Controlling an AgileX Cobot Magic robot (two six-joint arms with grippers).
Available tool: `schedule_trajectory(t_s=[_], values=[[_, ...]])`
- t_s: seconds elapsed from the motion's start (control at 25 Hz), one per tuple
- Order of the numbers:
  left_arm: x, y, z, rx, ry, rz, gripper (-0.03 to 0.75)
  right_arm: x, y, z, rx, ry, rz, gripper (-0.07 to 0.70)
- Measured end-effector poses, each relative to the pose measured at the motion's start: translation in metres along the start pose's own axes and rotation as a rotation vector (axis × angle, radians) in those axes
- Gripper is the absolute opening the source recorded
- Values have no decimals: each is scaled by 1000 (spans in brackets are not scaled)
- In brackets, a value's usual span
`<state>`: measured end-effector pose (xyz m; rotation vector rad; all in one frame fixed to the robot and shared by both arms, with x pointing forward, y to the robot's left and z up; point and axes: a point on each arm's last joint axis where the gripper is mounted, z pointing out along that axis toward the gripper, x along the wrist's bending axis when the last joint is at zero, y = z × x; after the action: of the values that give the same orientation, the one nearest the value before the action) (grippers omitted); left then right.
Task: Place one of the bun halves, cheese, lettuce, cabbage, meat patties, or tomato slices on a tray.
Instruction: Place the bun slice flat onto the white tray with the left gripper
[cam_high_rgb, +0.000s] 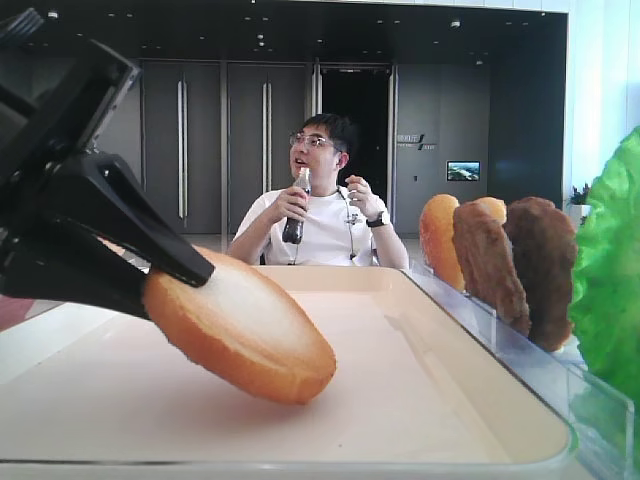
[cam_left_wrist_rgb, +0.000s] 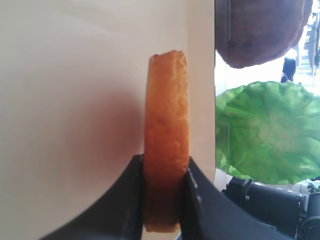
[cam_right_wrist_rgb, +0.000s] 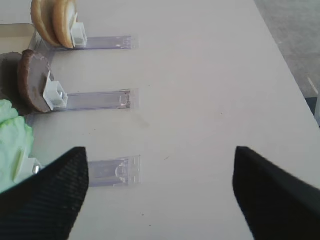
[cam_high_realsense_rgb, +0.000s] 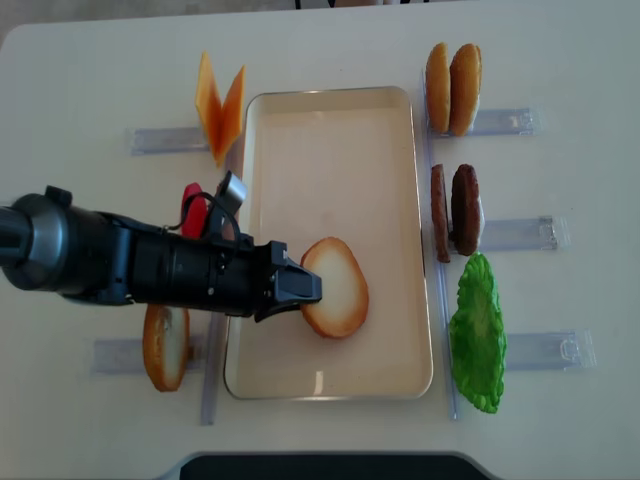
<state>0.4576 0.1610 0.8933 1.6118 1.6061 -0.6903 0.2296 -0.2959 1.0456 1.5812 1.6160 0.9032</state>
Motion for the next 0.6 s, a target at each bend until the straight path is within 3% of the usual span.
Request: schedule_trajectory(t_s=[0.6], values=[[1, 1, 0, -5, 8, 26, 143, 0, 0, 0, 0, 0, 0, 589]])
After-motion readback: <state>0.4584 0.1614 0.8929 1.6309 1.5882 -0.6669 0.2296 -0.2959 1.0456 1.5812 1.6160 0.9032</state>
